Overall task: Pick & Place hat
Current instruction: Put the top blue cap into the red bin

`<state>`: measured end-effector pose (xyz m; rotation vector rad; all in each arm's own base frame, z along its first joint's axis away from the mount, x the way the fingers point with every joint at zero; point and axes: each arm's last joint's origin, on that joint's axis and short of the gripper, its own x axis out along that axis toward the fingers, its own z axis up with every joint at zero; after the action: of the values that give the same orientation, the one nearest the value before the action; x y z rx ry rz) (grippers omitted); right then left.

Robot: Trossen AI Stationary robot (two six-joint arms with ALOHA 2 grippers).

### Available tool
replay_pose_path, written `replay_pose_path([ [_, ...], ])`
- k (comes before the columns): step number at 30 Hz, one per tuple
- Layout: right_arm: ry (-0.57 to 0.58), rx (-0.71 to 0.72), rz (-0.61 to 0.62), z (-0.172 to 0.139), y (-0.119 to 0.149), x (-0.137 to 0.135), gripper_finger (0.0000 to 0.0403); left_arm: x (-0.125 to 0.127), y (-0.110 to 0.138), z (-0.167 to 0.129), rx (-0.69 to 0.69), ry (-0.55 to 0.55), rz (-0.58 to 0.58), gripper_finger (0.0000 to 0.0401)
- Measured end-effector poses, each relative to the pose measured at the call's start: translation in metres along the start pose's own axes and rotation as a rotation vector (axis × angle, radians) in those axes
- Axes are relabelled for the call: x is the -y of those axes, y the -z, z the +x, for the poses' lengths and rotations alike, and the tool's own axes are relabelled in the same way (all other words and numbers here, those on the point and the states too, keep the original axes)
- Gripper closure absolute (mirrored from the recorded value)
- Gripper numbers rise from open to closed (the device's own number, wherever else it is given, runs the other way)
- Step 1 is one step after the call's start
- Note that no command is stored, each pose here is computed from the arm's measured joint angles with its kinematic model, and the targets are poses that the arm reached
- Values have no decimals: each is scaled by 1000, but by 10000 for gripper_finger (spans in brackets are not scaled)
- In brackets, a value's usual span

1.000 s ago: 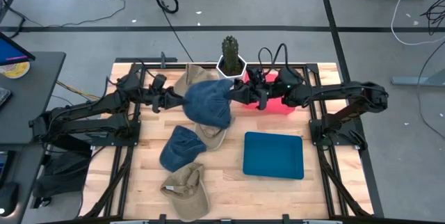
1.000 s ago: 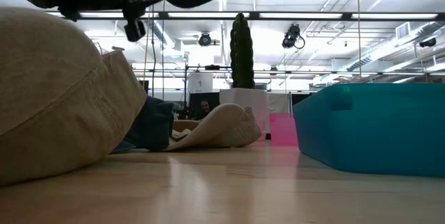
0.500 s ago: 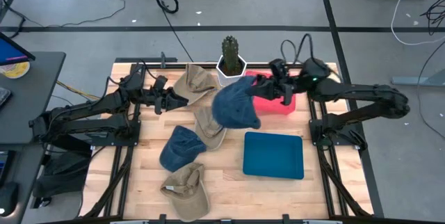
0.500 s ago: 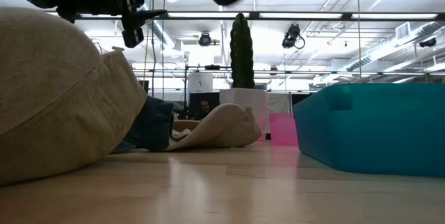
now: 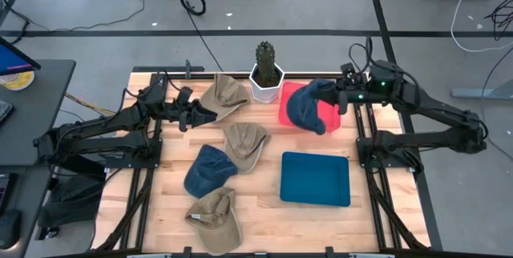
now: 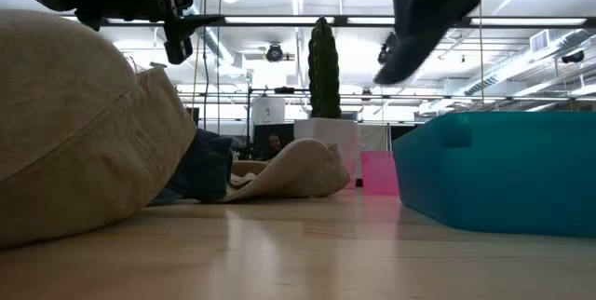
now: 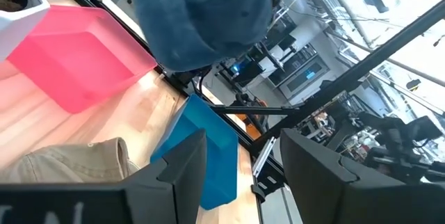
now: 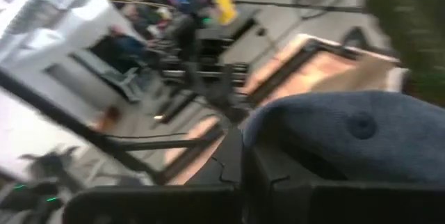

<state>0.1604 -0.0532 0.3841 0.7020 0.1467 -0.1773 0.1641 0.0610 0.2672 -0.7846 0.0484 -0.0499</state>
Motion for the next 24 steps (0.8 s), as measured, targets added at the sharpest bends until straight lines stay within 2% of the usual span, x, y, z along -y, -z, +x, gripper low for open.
replay_pose_path([
  [4,132,-19,-4,-2,0,16,403,0,0,0,10,-11,13,213],
  [9,239,-19,22,0,3,40,403,-1,0,0,17,-19,25,213],
  [15,326,-48,137,4,19,75,403,-1,0,0,18,-19,25,213],
  [24,358,71,376,10,43,125,403,-1,0,0,20,-22,26,213],
])
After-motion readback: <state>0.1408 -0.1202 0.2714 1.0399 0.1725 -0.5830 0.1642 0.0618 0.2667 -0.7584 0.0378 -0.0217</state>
